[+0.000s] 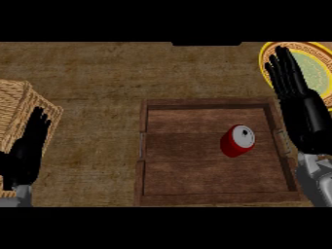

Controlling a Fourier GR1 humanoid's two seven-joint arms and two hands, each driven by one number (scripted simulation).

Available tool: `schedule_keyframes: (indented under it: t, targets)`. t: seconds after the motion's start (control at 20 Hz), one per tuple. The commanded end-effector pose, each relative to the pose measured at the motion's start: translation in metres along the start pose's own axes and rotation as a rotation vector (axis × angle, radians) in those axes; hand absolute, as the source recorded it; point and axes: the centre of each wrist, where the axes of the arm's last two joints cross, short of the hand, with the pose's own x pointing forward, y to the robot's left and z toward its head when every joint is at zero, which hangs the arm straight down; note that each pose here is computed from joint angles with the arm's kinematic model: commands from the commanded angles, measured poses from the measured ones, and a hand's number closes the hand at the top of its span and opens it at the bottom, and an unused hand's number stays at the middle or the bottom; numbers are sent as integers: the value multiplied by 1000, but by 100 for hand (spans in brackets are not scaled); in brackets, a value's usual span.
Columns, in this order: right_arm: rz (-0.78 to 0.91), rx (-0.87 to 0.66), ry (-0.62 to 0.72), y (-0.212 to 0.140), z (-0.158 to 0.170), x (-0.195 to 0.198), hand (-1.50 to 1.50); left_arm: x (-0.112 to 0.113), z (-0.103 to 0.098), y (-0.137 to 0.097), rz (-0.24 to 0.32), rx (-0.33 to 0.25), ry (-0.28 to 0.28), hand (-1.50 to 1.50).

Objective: Pick the can from the tray and place it in the plate

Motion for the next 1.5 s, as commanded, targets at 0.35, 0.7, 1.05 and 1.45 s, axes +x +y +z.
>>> schedule_keyframes:
  t: [0.35, 0.7, 1.05, 1.45]
  targets:
    - [400, 198, -73, -95, -73, 55, 150, -18, 23, -72, 61, -275, 249, 0]
    - [7, 202, -157, -130, -65, -25, -150, -7, 11, -78, 62, -251, 310, 0]
    - [276, 414, -90, -179, -85, 17, -150, -5, 25, -80, 71, -284, 319, 0]
    - [573, 796, 29, -135, -92, 45, -150, -5, 10, -74, 66, -246, 321, 0]
